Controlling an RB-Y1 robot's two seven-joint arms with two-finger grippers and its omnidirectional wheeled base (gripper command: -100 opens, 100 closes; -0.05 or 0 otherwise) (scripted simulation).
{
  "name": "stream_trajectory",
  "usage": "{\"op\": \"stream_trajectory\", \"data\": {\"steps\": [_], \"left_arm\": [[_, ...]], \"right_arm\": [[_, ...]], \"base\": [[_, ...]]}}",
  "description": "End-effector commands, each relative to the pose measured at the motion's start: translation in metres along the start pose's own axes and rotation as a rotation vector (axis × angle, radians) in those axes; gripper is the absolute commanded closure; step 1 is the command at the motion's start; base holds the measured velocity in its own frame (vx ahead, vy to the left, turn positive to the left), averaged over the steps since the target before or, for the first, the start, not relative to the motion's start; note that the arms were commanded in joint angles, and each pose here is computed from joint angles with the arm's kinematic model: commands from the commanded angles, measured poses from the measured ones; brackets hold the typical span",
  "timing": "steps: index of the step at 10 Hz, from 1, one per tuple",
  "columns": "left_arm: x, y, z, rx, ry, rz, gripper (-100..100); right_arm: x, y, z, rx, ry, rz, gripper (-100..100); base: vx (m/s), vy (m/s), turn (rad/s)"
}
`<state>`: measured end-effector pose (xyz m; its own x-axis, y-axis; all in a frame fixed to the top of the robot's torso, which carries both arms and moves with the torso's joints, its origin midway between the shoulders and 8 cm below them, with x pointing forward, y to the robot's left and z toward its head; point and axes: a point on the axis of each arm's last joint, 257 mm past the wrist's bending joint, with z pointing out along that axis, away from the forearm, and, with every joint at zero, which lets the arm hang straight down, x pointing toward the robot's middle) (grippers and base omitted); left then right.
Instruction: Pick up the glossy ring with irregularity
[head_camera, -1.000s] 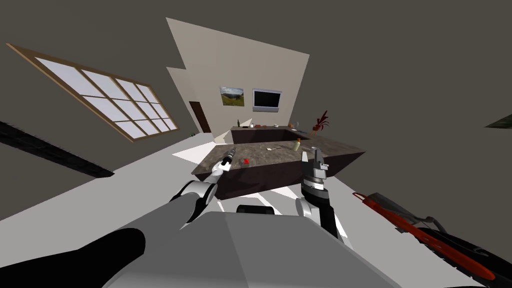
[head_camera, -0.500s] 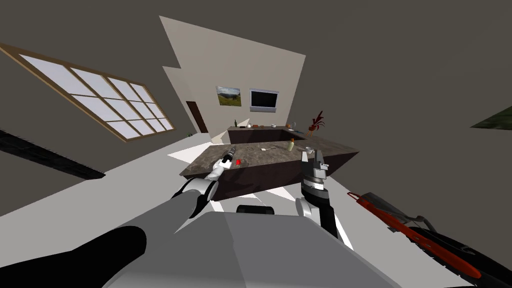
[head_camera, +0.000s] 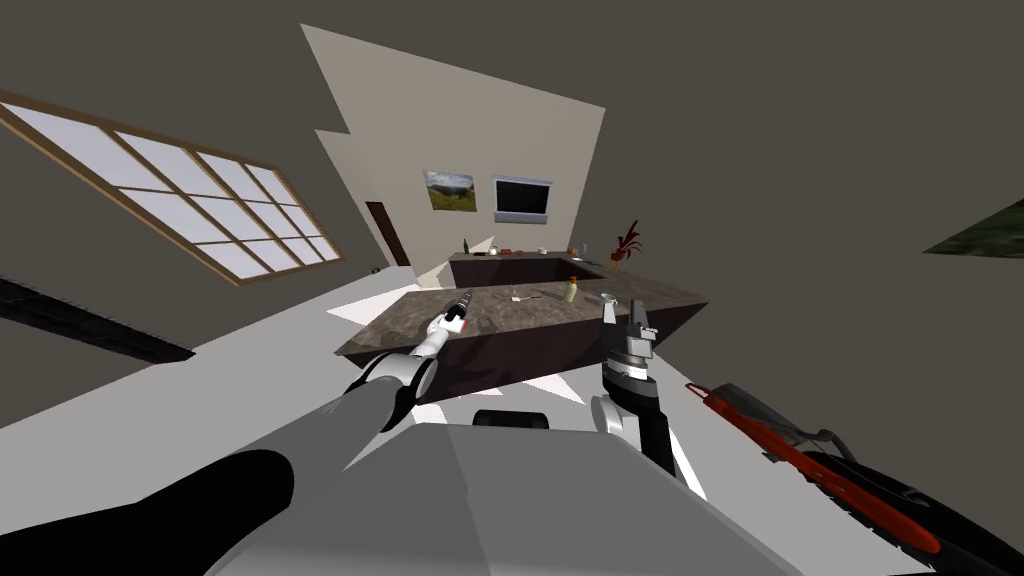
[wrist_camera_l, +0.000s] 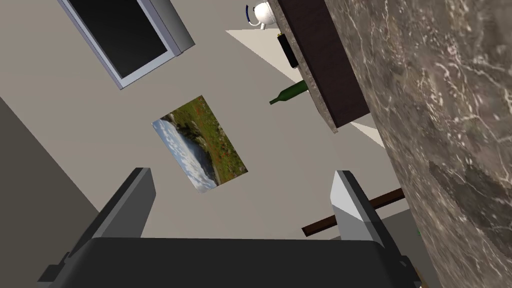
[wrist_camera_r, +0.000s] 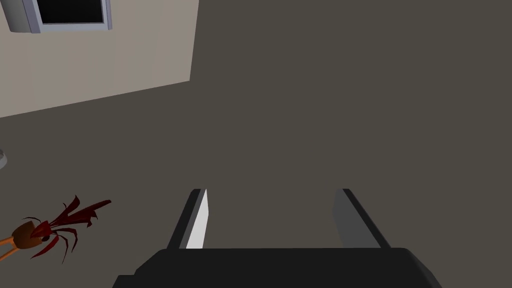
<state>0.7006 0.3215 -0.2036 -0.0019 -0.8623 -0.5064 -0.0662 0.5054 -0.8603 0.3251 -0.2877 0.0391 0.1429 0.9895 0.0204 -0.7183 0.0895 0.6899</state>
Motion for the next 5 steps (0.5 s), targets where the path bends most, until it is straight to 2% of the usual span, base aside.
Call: {"op": "stream_trajectory", "data": {"steps": [1, 2, 3, 5], "left_arm": [[0.000, 0.000, 0.000, 0.000, 0.000, 0.000, -100], [0.000, 0.000, 0.000, -0.001, 0.000, 0.000, 0], [-0.011, 0.006, -0.002, -0.015, -0.026, -0.004, -100], [-0.024, 0.012, -0.005, -0.031, -0.053, -0.008, -100]], "right_arm": [[0.000, 0.000, 0.000, 0.000, 0.000, 0.000, 0], [0.000, 0.000, 0.000, 0.000, 0.000, 0.000, 0], [0.000, 0.000, 0.000, 0.000, 0.000, 0.000, 0], [0.000, 0.000, 0.000, 0.000, 0.000, 0.000, 0]], "base": [[0.002, -0.078, 0.003], [0.001, -0.016, 0.000], [0.014, 0.020, -0.272], [0.009, 0.058, -0.164]]}}
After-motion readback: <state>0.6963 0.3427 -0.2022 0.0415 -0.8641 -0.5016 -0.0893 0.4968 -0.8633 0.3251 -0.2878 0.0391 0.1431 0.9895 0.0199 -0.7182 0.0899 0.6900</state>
